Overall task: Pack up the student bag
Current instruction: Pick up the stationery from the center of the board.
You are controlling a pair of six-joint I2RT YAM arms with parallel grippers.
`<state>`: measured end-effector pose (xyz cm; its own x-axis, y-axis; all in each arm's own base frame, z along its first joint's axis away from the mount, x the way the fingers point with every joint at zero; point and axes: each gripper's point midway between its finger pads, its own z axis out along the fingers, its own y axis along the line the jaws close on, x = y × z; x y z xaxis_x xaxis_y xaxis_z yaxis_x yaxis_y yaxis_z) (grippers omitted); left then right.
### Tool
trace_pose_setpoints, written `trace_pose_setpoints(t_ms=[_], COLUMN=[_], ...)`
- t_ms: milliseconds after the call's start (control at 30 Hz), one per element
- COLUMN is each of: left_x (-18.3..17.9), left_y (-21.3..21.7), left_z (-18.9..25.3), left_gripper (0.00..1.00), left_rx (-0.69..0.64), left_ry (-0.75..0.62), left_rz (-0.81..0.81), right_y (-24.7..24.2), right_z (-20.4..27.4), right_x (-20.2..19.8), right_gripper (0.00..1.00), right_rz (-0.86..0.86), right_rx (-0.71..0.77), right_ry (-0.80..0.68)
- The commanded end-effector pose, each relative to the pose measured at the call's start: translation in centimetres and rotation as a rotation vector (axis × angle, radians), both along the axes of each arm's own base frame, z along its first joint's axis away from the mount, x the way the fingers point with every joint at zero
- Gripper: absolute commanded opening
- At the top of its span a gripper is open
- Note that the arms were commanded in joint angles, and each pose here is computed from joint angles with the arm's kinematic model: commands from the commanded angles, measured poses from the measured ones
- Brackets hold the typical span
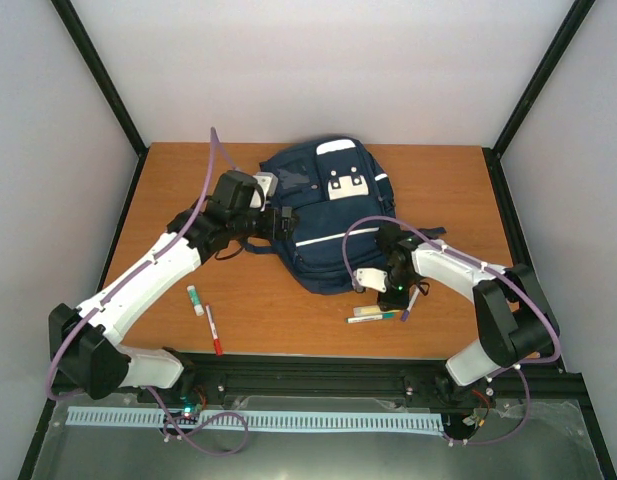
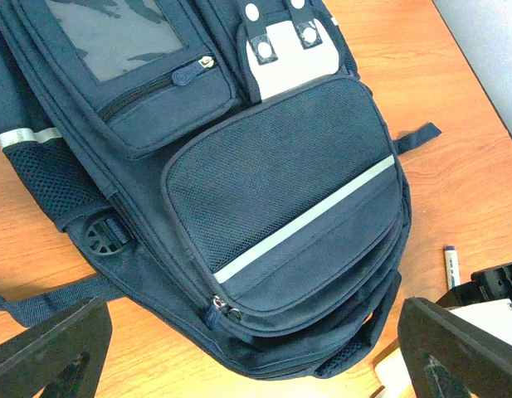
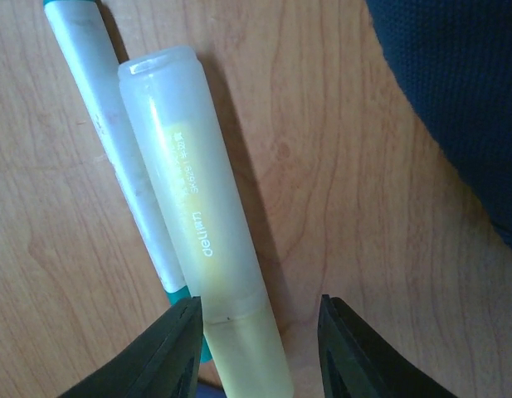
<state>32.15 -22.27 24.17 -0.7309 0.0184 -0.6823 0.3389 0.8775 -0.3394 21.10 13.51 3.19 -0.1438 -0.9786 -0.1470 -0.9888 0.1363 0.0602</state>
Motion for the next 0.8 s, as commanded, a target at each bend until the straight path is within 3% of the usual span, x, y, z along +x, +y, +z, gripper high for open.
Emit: trace_pose_setpoints(t_ms=[0,467,600,767], left_x=[0.0,0.3,0.3,0.3], left_y=[0.4,0.6,0.6,0.6], left_z=[1.5,1.1,1.0,0.9], left_gripper=[0.97,0.97,0.97,0.97], left_rx=[-0.023,-0.034,-0.037,-0.036], left_ry=[-0.022,-0.001,0.006,0.009], left_rz=[0.012,0.019,0.019,0.02], right_y=[-0.2,-0.8,-1.1,-1.2], right_z=[-0.6,-1.9,-2.4,-2.2], right_x=[-0.2,0.2,0.6,0.9], right_gripper=[0.4,0.51,0.45,0.29], right_rz=[0.007,-0.024,-0.044,-0.056], right_rx=[-0.029,-0.082,-0.106,-0.114], right_ry=[-0.005,-0.006,-0.006,-0.019])
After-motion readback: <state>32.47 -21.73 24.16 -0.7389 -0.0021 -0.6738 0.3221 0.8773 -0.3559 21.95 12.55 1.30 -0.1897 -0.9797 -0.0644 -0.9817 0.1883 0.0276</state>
